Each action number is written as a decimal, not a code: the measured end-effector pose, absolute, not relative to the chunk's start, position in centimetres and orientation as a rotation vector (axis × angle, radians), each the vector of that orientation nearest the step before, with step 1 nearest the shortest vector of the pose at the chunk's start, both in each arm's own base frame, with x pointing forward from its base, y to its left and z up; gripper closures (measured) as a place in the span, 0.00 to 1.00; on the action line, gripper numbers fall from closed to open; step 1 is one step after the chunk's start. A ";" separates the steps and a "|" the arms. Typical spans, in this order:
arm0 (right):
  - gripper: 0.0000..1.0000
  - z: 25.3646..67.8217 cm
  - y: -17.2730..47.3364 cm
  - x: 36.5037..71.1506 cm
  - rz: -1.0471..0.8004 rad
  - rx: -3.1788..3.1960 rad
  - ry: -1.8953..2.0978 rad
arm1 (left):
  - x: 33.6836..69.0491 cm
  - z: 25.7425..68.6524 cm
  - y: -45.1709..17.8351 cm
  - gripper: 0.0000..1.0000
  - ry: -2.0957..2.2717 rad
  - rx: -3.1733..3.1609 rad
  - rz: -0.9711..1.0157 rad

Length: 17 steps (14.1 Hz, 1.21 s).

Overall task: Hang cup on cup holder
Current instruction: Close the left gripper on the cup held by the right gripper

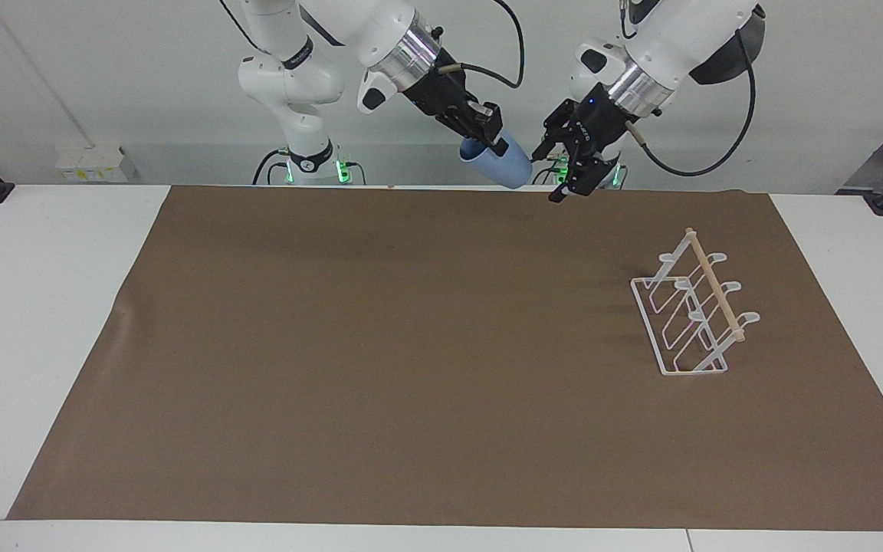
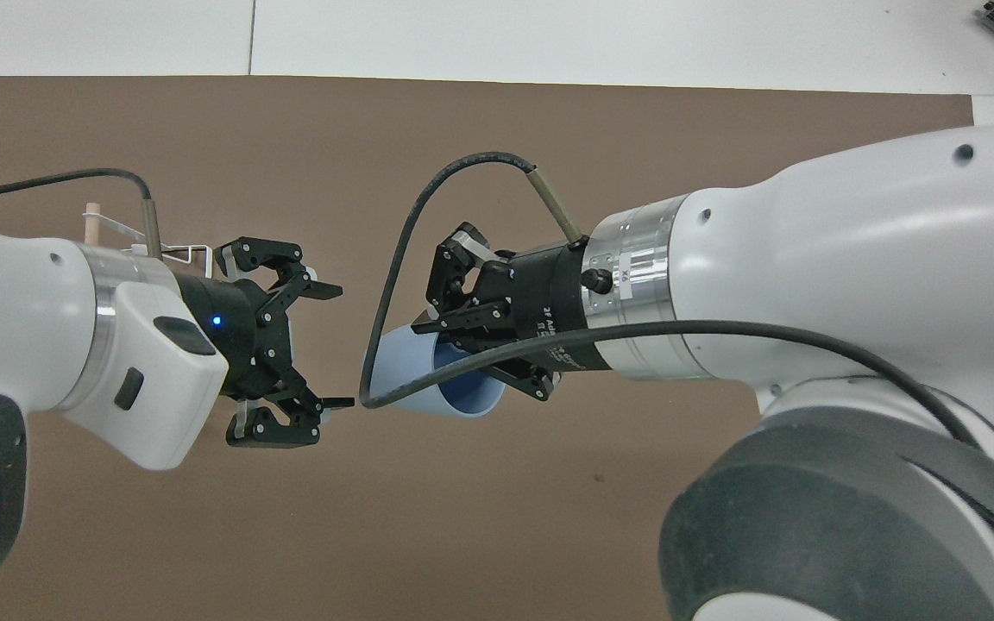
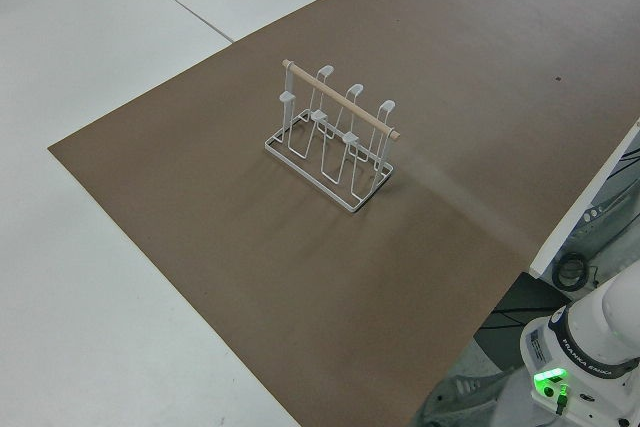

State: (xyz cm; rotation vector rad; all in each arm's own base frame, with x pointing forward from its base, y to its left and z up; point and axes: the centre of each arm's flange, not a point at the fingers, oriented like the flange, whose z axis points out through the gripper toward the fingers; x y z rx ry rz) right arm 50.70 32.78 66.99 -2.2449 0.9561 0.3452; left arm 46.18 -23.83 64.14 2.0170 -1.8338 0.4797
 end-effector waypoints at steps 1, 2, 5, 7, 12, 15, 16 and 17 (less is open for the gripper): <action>0.95 67.0 32.8 50.7 0.345 -2.245 0.956 | 45.6 64.8 -23.6 0.00 -1.844 2.003 0.485; 0.95 67.0 32.8 50.7 0.345 -2.245 0.956 | 45.1 65.4 -23.5 0.00 -1.849 1.993 0.494; 0.95 67.0 32.8 50.7 0.346 -2.245 0.956 | 44.4 66.4 -23.6 0.00 -1.862 1.966 0.528; 0.95 67.0 32.8 50.7 0.346 -2.245 0.956 | 44.2 66.4 -24.7 0.00 -1.872 1.955 0.567; 0.95 67.0 32.8 50.7 0.346 -2.245 0.956 | 44.0 64.3 -26.4 0.00 -1.836 1.961 0.597; 0.95 67.0 32.8 50.7 0.346 -2.245 0.956 | 43.0 64.3 -28.0 0.00 -1.823 1.965 0.579; 0.95 66.9 32.8 50.7 0.348 -2.247 0.956 | 42.8 64.4 -28.6 0.00 -1.818 1.970 0.587; 0.95 66.9 32.8 50.7 0.349 -2.248 0.956 | 42.7 64.5 -29.0 0.00 -1.814 1.975 0.603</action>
